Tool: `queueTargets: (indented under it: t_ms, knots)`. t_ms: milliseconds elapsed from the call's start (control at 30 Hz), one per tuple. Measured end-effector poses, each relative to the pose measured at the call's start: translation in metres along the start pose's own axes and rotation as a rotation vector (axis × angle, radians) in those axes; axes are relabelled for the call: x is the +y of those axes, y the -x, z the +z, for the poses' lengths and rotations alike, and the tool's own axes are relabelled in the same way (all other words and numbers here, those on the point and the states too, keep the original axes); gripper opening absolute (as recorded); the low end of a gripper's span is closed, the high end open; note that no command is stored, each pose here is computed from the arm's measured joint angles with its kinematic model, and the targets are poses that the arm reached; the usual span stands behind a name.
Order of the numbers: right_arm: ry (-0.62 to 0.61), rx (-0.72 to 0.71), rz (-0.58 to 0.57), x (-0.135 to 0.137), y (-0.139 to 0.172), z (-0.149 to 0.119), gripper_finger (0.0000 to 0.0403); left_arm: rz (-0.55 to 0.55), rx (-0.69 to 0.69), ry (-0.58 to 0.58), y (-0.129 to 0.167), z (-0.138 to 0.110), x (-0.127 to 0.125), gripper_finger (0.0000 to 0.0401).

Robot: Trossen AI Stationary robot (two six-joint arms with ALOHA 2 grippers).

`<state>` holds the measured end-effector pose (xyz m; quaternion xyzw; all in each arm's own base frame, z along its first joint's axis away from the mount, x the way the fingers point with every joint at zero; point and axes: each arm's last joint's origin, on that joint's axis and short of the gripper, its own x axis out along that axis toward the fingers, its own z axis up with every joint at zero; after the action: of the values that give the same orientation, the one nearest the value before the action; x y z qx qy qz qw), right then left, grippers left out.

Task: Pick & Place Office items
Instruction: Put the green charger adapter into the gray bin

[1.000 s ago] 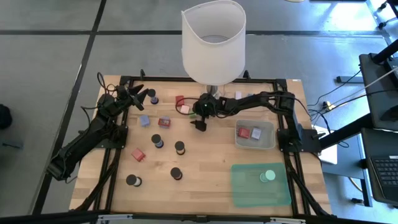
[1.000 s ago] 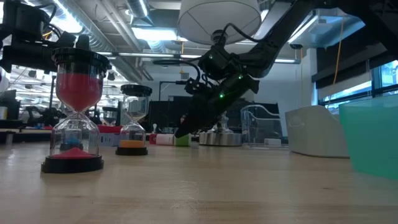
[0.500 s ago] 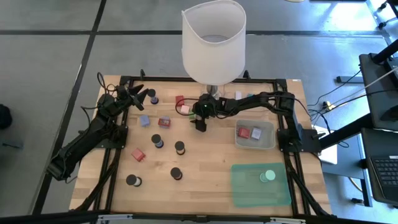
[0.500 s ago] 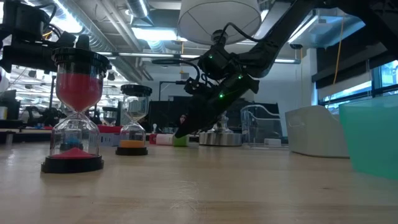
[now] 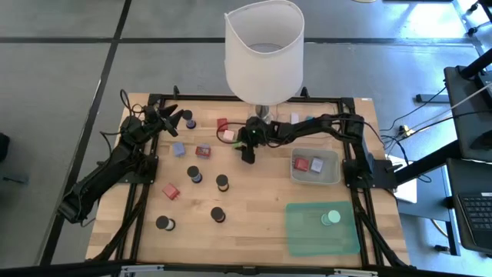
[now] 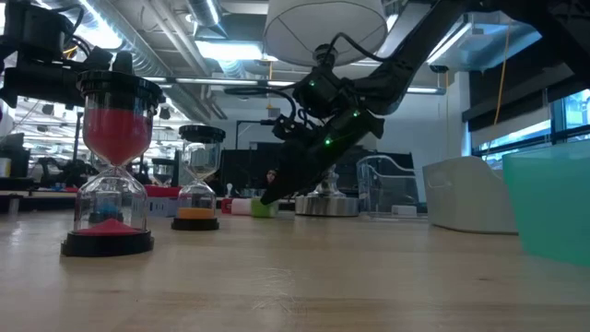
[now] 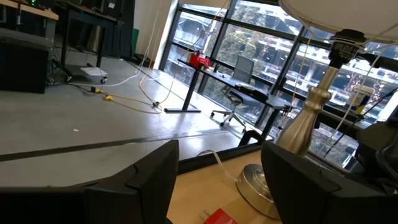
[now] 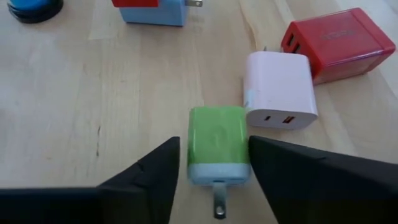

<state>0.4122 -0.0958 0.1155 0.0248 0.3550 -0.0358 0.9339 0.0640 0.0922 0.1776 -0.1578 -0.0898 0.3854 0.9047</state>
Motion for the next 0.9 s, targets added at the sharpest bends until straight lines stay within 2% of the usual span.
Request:
queueTargets:
  t_ms: [233,500,700,900]
  knots:
    - [0.008,0.001,-0.003,0.005,-0.001,0.000,0.0145,0.000,0.000,0.000,0.000,0.000,0.000,0.0226]
    - [-0.011,0.002,0.004,0.009,-0.001,0.001,0.0161,0.000,0.000,0.000,0.000,0.000,0.000,0.0226]
    - [-0.031,0.002,0.018,0.014,0.000,0.002,0.0147,0.001,0.000,0.000,0.000,0.000,0.000,0.0226]
    - [-0.021,-0.019,-0.026,0.018,0.005,0.009,0.0146,0.000,0.000,0.000,0.000,0.000,0.000,0.0226]
